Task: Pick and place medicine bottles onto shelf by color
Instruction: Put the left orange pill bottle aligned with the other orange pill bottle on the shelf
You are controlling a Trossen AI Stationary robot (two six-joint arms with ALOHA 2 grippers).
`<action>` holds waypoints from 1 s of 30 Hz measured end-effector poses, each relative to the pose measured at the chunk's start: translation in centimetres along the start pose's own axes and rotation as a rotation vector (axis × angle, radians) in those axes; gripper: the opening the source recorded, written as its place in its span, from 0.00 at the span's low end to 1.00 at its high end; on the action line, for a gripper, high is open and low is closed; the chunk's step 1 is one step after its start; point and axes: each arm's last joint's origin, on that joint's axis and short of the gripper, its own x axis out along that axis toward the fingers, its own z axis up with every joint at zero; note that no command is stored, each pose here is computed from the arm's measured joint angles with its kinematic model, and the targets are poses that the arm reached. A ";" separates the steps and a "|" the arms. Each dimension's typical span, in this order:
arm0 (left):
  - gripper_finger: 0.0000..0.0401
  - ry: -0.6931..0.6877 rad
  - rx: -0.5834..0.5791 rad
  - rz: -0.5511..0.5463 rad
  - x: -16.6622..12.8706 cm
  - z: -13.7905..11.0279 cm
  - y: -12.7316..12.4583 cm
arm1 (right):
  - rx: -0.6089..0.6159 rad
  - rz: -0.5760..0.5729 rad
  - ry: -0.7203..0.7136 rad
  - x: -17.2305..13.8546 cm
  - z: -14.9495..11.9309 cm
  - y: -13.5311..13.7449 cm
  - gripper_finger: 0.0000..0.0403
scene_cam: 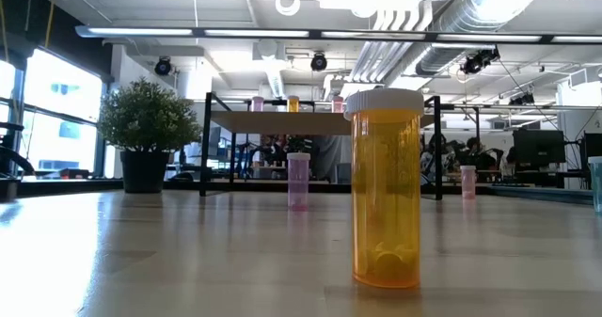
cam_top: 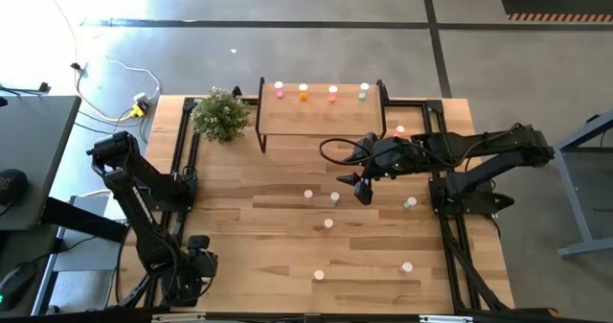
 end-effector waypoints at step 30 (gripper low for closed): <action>0.30 -0.074 0.038 0.006 -0.4 3.8 2.1 | 0.000 0.000 0.000 0.0 0.0 0.0 0.54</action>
